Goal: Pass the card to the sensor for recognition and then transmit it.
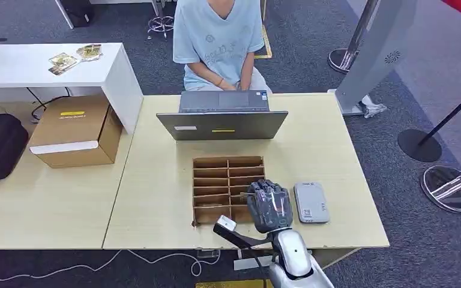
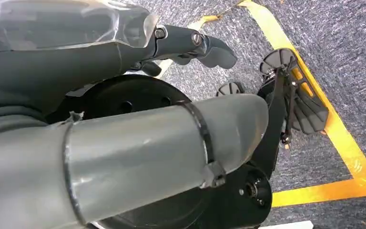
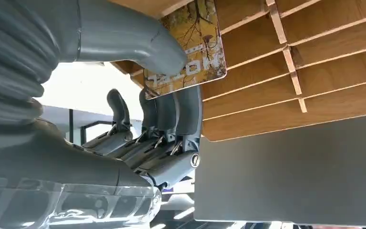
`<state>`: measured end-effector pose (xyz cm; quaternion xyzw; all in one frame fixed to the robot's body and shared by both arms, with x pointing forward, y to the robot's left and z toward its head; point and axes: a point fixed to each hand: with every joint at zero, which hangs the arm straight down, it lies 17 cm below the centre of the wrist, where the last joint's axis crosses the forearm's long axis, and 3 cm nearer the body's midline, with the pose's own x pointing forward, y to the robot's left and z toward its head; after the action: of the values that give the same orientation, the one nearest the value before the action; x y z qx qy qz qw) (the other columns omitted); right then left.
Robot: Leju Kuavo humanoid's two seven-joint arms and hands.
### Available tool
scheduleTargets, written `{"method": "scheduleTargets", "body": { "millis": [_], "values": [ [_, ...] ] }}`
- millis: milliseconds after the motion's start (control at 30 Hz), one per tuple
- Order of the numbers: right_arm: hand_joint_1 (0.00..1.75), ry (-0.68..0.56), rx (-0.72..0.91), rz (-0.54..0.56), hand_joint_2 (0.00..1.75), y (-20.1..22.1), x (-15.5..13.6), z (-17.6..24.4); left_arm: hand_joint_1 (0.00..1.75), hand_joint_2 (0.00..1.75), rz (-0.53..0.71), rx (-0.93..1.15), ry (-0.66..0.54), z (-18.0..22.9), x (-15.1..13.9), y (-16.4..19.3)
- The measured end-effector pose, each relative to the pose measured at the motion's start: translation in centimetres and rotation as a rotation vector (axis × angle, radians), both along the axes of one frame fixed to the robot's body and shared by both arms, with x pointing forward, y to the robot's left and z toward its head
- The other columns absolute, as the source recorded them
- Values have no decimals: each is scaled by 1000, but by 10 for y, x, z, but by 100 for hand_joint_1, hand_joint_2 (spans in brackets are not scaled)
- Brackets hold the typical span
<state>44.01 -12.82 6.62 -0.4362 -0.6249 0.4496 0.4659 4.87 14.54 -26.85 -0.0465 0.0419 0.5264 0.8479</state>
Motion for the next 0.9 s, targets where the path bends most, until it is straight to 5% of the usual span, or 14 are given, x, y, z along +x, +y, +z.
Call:
{"method": "scheduleTargets", "body": {
  "millis": [333,733,900],
  "values": [
    [112,1,3,-1,175,-1,1,3,0,0,-1,2,-2,0,0,0],
    [166,-76,55,31,175,3,-6,35,0,0,-8,12,-8,0,1,0],
    [171,-114,72,30,175,3,-8,51,0,0,-9,12,-7,0,1,-1]
  ]
}}
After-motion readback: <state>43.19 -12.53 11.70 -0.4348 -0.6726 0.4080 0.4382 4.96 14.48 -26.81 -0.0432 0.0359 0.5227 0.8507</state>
